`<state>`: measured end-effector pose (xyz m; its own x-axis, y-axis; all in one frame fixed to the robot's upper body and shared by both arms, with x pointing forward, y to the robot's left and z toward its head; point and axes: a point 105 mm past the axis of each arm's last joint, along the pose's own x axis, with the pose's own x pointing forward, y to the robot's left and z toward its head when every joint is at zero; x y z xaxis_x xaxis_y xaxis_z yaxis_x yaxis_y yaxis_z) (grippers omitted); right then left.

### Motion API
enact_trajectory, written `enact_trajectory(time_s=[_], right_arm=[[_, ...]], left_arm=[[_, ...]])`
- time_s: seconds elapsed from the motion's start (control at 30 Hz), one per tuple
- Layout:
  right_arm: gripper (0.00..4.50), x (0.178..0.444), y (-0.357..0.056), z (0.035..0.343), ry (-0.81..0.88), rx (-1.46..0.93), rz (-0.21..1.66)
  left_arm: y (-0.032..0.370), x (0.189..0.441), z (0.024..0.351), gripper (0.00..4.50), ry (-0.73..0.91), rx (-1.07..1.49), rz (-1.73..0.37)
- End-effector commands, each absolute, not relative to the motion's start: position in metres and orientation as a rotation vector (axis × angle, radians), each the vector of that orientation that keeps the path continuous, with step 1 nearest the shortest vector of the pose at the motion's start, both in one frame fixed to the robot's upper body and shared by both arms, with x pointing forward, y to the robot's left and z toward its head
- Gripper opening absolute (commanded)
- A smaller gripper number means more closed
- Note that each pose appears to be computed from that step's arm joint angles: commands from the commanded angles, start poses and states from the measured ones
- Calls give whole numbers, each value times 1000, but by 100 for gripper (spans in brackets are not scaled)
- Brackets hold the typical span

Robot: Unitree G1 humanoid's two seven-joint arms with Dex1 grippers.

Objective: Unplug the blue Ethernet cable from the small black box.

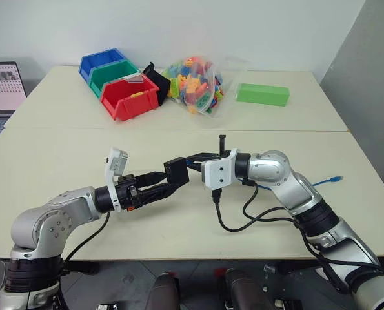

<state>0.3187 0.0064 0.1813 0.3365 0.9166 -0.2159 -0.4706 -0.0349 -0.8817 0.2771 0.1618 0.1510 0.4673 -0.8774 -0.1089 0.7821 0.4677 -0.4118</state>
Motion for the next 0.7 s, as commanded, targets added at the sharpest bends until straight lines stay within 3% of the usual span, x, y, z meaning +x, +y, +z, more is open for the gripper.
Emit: enact_trajectory(time_s=[0.03,0.33,0.7], right_arm=[[15,311,11,200,-601,-1122,1184],[15,310,9,195,-585,-1123,1184],[15,311,14,194,-581,-1147,1194]], left_arm=[[161,274,165,450,264,-280,-1065],[177,250,169,450,270,-236,-1047],[153,273,173,450,225,-333,-992]])
